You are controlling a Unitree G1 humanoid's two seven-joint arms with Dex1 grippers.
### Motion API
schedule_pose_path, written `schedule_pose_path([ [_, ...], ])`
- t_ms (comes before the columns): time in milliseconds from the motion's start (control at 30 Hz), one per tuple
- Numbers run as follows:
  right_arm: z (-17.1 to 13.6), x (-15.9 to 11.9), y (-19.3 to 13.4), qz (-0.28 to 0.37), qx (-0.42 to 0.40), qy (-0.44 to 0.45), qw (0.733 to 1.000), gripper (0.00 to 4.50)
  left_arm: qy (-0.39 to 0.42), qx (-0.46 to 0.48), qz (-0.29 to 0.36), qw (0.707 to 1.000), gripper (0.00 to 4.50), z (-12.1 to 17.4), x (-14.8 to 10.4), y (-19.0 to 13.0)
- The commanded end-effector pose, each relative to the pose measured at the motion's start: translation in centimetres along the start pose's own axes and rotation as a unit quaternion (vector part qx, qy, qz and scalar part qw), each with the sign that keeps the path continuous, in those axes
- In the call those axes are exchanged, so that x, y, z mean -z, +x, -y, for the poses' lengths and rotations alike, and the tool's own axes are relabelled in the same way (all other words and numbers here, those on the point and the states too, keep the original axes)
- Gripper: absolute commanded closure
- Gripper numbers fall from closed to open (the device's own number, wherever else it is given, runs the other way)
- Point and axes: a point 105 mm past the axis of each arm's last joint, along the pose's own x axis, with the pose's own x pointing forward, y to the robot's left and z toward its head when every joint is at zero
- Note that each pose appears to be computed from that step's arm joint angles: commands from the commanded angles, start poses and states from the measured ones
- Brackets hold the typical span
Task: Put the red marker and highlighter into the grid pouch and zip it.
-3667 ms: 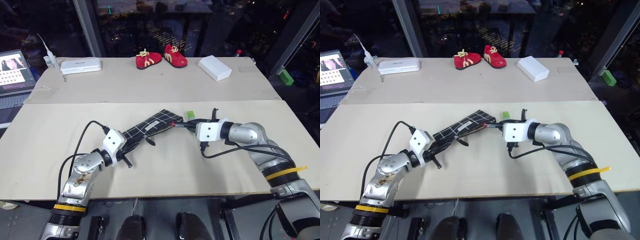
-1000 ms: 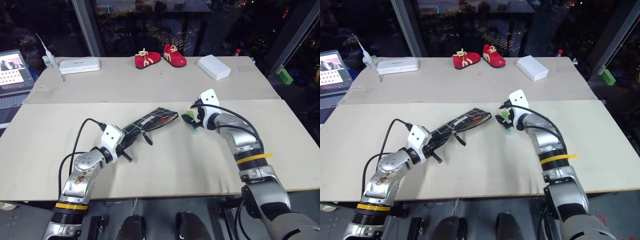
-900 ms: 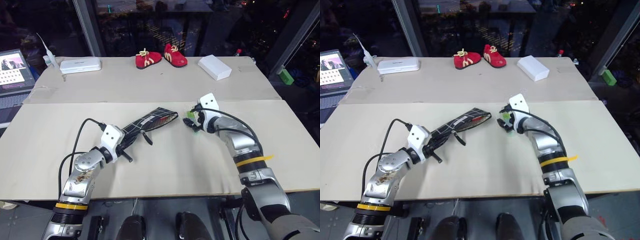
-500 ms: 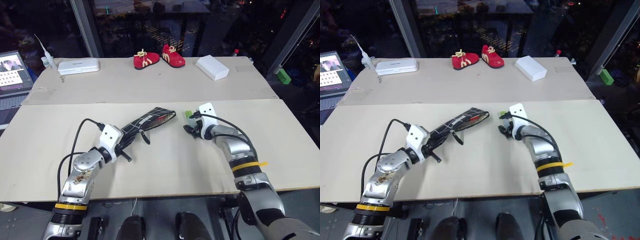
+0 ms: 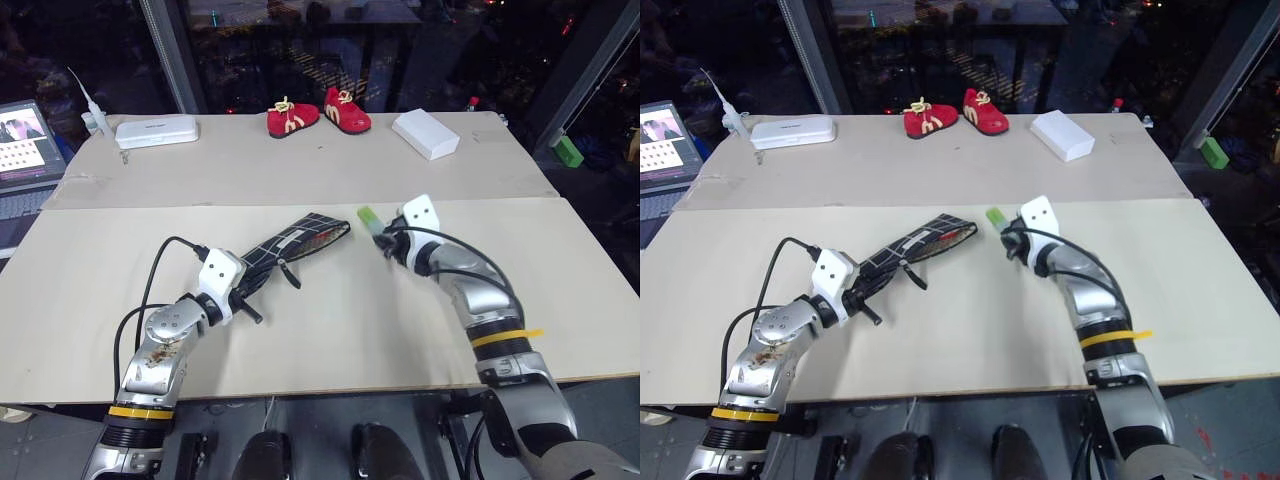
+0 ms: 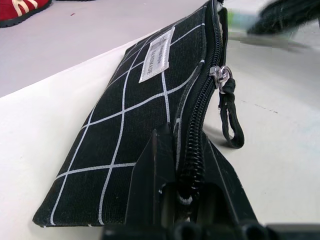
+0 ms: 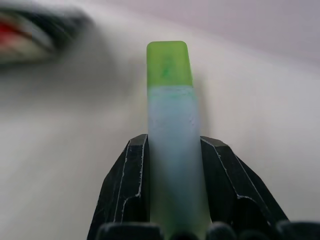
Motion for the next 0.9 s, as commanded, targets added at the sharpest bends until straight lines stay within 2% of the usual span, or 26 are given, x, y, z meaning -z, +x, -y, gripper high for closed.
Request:
schedule_pose_path([
  [33, -0.1, -5.9, -1.8, 0.107, -0.048, -0.133, 0.984, 3.43, 0.011, 0.004, 0.025, 1.0, 4.5, -0.1, -1.5, 0.2],
  [100, -1.2, -6.5, -3.2, 0.119, -0.107, -0.199, 0.967, 3.43, 0.011, 0.006, 0.026, 1.0, 4.5, -0.1, -1.6, 0.3],
  [167, -2.3, -5.7, -4.4, 0.104, -0.165, -0.267, 0.944, 3.43, 0.011, 0.008, 0.026, 1.0, 4.5, 0.1, -1.5, 0.4],
  [333, -2.7, -3.3, -4.8, 0.05, -0.201, -0.366, 0.907, 3.43, 0.008, 0.011, 0.028, 1.0, 4.5, 0.4, -1.4, 0.5],
  [567, -3.7, -3.0, -2.8, 0.05, -0.188, -0.397, 0.897, 3.43, 0.008, 0.022, 0.034, 0.999, 4.5, 0.9, -1.5, 0.9],
  [900, -4.7, -2.1, -2.1, 0.042, -0.207, -0.433, 0.876, 3.43, 0.008, 0.045, 0.034, 0.998, 4.5, 2.2, -1.3, 1.4],
])
